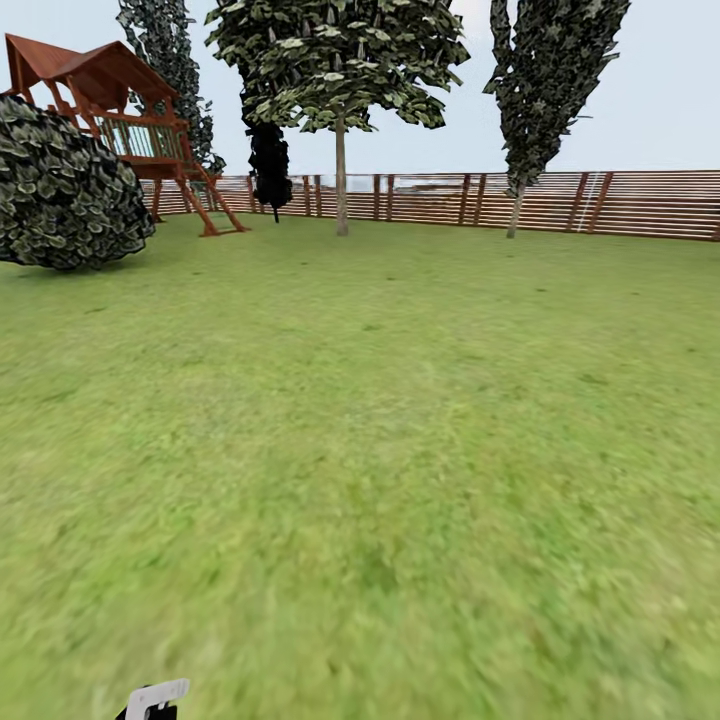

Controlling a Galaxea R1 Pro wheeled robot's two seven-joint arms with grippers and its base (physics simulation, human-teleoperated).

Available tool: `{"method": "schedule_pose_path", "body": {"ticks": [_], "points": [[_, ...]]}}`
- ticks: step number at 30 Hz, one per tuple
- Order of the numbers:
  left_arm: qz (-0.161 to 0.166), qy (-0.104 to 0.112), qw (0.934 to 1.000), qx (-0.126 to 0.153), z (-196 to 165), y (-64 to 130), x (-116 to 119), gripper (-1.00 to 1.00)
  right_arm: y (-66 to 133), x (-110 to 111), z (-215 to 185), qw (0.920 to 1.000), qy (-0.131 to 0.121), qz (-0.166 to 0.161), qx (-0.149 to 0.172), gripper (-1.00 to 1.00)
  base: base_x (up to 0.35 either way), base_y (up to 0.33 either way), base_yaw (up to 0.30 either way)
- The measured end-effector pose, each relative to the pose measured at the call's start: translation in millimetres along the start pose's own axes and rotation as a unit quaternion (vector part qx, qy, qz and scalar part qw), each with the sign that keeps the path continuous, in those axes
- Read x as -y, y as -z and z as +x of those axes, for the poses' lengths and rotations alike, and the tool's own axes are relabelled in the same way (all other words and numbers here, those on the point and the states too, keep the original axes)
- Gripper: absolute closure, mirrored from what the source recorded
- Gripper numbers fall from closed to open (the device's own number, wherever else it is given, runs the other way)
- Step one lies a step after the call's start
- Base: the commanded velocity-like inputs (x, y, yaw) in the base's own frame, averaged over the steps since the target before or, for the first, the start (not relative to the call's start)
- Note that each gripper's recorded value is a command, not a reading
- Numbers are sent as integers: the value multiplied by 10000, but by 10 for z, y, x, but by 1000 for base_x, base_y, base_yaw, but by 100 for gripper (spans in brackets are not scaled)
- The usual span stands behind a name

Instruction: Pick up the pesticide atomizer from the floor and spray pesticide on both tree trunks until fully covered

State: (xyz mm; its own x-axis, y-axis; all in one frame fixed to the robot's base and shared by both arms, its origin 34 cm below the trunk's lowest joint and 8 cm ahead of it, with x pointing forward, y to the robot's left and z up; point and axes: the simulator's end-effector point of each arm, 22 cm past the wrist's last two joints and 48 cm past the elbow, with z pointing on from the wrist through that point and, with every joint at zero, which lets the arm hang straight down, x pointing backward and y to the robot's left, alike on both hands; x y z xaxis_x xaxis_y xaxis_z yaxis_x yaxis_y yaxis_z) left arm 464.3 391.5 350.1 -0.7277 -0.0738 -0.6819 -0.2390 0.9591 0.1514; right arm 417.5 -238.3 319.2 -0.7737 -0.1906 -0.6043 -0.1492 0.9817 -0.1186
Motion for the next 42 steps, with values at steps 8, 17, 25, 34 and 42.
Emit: {"method": "schedule_pose_path", "body": {"ticks": [8, 17, 25, 34, 42], "points": [[2, -1, 10000, -3, 4, 2, 2, 100, 0, 0, 0, 10000, 0, 0, 0, -100, 340, 0, 0], [0, -1, 10000, -1, 1, 0, -1, 100, 0, 0, 0, 10000, 0, 0, 0, -100, 339, 0, 0], [0, -1, 10000, -2, 3, 1, -1, 100, 0, 0, 0, 10000, 0, 0, 0, -100, 339, 0, 0], [0, -1, 10000, -2, 3, 1, -1, 100, 0, 0, 0, 10000, 0, 0, 0, -100, 340, 0, 0], [0, -1, 10000, -1, 0, 0, -1, 100, 0, 0, 0, 10000, 0, 0, 0, -100, 340, 0, 0]]}}
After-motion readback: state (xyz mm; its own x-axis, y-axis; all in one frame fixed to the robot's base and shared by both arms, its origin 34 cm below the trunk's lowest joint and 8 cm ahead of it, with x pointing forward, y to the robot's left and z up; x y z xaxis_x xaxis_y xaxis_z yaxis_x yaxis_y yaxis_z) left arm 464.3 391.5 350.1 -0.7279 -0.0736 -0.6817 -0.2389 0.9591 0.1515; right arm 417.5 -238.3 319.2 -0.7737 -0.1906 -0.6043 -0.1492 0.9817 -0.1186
